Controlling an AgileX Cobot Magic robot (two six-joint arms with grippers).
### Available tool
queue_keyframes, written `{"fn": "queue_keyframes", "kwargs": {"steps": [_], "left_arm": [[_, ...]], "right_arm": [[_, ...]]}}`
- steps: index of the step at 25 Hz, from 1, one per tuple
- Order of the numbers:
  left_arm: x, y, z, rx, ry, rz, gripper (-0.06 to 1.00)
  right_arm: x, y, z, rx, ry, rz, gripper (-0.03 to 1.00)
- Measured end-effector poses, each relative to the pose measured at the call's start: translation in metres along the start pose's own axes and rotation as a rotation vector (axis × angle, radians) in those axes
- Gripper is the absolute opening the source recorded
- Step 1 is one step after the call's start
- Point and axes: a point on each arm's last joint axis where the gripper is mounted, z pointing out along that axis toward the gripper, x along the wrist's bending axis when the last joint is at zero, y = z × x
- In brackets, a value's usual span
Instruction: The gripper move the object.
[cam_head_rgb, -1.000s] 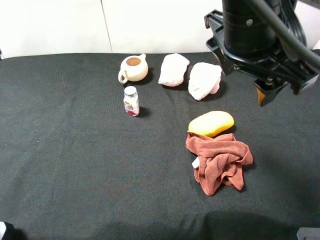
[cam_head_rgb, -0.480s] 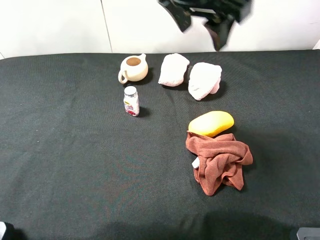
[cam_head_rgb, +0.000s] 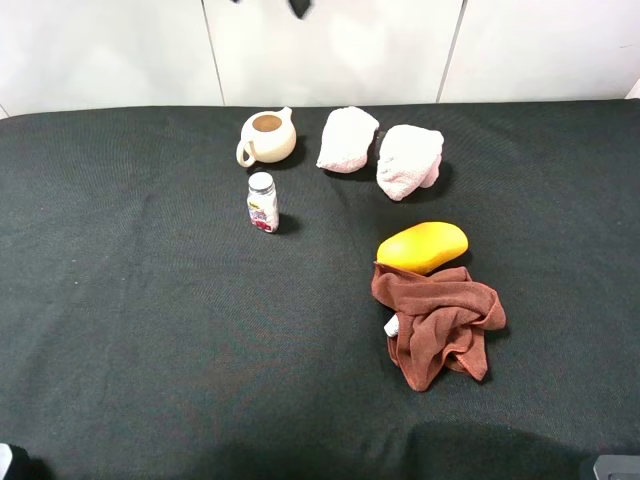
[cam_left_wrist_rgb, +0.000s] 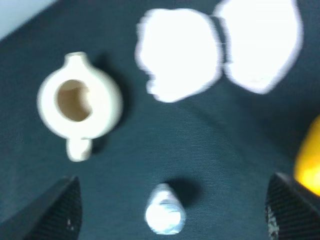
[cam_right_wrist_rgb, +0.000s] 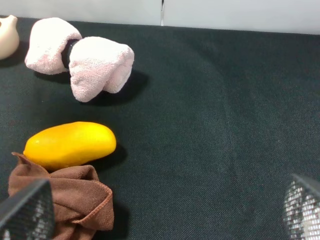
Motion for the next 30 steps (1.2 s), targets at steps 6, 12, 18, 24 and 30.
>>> {"fn": "queue_keyframes", "kwargs": {"steps": [6,12,18,24,30], "left_arm": [[0.05,-0.006,-0.002,0.009,0.054,-0.104,0.73],[0.063,-0.024,-0.006,0.056,0.078,-0.127,0.73],[0.066,-0.058,-0.019,0.119,0.098,-0.137,0.73],[0.058,-0.114,-0.016,0.224,0.092,-0.136,0.73],[0.046,-0.184,-0.01,0.296,0.082,-0.137,0.73]], "right_arm": [[0.0,0.0,0.0,0.0,0.0,0.0,0.69],[0.0,0.0,0.0,0.0,0.0,0.0,0.69],[0.0,0.0,0.0,0.0,0.0,0.0,0.69],[0.0,0.0,0.0,0.0,0.0,0.0,0.69],[0.0,0.0,0.0,0.0,0.0,0.0,0.69]]}}
